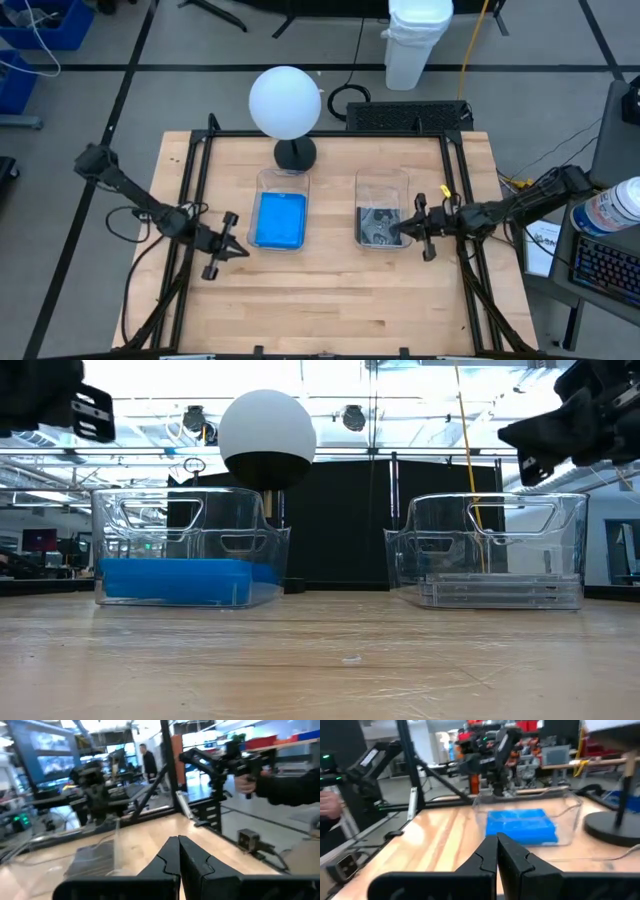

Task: Pick & place jewel cases by type
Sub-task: Return to Home Position

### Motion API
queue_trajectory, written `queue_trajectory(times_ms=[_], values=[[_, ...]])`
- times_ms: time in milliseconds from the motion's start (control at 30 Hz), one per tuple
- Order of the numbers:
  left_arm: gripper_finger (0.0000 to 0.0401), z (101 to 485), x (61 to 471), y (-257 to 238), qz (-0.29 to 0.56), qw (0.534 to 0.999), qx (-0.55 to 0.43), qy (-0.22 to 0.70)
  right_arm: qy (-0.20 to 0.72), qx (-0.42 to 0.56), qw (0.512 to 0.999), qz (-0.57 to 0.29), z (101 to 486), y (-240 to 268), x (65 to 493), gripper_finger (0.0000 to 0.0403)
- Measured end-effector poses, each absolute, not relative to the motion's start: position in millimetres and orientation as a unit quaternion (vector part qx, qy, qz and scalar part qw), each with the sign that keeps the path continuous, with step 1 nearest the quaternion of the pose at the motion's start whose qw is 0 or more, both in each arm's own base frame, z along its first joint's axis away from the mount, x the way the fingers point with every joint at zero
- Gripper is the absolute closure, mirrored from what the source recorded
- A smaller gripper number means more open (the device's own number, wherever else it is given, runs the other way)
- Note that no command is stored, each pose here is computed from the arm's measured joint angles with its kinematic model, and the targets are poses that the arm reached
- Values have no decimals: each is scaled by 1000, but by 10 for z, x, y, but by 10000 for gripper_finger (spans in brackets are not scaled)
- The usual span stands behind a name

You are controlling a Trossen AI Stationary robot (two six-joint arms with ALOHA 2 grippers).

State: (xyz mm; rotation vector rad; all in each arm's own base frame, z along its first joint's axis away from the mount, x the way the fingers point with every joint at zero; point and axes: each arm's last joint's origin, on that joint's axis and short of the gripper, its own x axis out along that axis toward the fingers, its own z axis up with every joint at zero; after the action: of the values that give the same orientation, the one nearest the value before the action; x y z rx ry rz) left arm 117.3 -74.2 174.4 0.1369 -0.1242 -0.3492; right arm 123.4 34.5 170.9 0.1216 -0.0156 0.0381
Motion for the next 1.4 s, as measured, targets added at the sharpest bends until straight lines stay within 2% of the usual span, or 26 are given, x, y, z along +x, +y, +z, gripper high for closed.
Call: queue_trajectory(times_ms=[300, 467, 667, 867, 1000, 1200, 1400], values=[[399, 1678, 1254, -591, -80, 991, 102, -23, -39, 48, 998, 29, 1766, 359, 1251, 403], [399, 1681, 1271, -563, -119, 990, 68, -24, -85, 59, 994, 34, 1857, 357, 1241, 403], [399, 1792, 1225, -564, -98, 978, 164, -85, -94, 81, 992, 32, 1885, 340, 1200, 403], [399, 1708, 1229, -447, -77, 982, 167, -31, -74, 48, 996, -28, 1851, 275, 1129, 403], [399, 1661, 1233, -403, -99, 985, 141, -6, -53, 19, 998, 8, 1808, 280, 1101, 403], [400, 1652, 1244, -372, -92, 987, 132, 0, -59, 11, 998, 6, 1819, 275, 1091, 403], [400, 1612, 1245, -361, -90, 989, 118, 23, -14, 28, 999, 9, 1730, 281, 1103, 403]])
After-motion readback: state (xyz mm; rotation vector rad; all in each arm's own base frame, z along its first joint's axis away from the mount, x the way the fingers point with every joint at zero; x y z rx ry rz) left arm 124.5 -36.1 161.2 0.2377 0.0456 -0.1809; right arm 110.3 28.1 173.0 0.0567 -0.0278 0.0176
